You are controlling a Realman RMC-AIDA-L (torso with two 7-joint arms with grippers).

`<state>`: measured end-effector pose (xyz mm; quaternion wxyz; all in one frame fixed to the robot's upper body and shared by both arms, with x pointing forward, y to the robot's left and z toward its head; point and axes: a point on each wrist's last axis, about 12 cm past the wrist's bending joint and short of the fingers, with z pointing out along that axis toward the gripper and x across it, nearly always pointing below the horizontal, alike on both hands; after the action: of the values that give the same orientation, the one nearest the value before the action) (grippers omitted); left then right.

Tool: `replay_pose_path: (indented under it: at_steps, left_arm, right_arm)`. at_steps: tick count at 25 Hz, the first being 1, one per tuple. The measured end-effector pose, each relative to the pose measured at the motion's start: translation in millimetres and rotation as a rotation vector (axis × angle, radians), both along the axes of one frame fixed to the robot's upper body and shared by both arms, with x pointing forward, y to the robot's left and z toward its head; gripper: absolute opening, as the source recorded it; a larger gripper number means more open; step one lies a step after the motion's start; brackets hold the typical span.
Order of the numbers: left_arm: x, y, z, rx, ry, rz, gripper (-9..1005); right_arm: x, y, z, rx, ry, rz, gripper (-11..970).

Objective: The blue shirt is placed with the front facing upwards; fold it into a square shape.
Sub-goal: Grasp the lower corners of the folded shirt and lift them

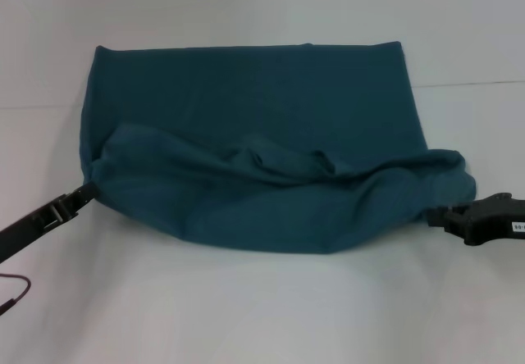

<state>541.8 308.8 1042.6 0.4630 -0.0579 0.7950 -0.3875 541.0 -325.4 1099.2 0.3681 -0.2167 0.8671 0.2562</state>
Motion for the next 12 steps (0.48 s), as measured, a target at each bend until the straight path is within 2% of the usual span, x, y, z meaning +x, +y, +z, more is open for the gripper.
replay_pose_path:
  at_steps: [5,12]
  left_arm:
    - [-11.1,11.7,-2.4,-0.027,-0.011,0.014,20]
    - [-8.8,24.8,0.9,-0.082,0.010,-0.005,20]
  right_arm:
    - [-4.7,0.8,1.5,-0.004,-0.007,0.040,24]
    - [-4.2,2.1,3.4,-0.015,-0.018,0.065,25]
